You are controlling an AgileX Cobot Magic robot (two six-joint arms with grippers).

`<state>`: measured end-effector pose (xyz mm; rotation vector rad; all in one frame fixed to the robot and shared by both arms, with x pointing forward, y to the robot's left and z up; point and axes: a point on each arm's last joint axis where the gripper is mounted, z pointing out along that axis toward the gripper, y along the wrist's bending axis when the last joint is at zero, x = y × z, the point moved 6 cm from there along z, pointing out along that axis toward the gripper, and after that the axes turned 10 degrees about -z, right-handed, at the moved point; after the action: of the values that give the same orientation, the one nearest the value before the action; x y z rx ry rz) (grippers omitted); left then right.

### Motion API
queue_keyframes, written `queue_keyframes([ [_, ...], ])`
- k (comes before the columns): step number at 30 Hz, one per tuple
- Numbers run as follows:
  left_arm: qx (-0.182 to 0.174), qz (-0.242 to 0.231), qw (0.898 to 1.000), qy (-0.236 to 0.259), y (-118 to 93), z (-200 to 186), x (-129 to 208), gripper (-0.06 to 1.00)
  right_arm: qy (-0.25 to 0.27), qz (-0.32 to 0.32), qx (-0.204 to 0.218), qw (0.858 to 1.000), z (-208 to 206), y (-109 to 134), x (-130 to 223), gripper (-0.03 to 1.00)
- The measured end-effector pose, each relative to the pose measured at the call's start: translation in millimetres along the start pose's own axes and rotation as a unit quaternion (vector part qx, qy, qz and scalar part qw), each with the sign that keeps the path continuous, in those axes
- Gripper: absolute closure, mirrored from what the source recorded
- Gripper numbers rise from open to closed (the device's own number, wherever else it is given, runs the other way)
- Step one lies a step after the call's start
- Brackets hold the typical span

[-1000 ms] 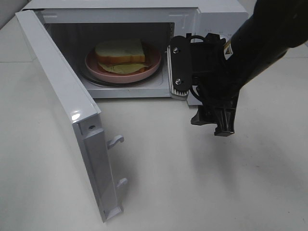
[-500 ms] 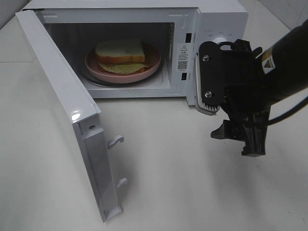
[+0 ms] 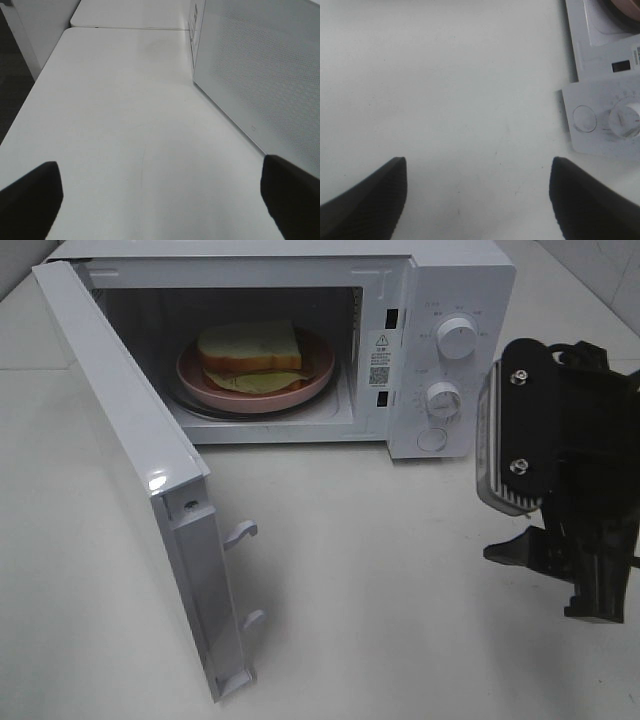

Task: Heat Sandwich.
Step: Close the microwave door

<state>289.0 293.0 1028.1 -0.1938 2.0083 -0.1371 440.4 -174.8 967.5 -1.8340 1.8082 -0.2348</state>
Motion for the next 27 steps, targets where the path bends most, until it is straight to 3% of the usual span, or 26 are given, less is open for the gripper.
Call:
queue_keyframes([
  [9,0.0,0.0,1.0,0.0,0.0,0.0,0.0,-0.05,-0.011,0.083,0.017,0.996,-25.1,21.0,15.2,0.2],
  [13,0.0,0.0,1.0,0.0,0.0,0.0,0.0,-0.05,-0.021,0.191,0.03,0.981,-51.5,29.5,23.4,0.2],
  [16,0.0,0.0,1.0,0.0,0.0,0.0,0.0,-0.05,-0.021,0.224,0.031,0.974,-60.8,34.6,27.7,0.2],
  [19,0.0,0.0,1.0,0.0,0.0,0.0,0.0,-0.05,-0.016,0.296,0.027,0.955,-76.3,46.8,37.4,0.2],
  [24,0.0,0.0,1.0,0.0,0.0,0.0,0.0,-0.05,0.003,0.357,0.015,0.934,-92.6,65.8,51.7,0.2],
  [27,0.0,0.0,1.0,0.0,0.0,0.0,0.0,-0.05,0.012,0.37,0.01,0.929,-97.7,73.1,57.0,0.2],
])
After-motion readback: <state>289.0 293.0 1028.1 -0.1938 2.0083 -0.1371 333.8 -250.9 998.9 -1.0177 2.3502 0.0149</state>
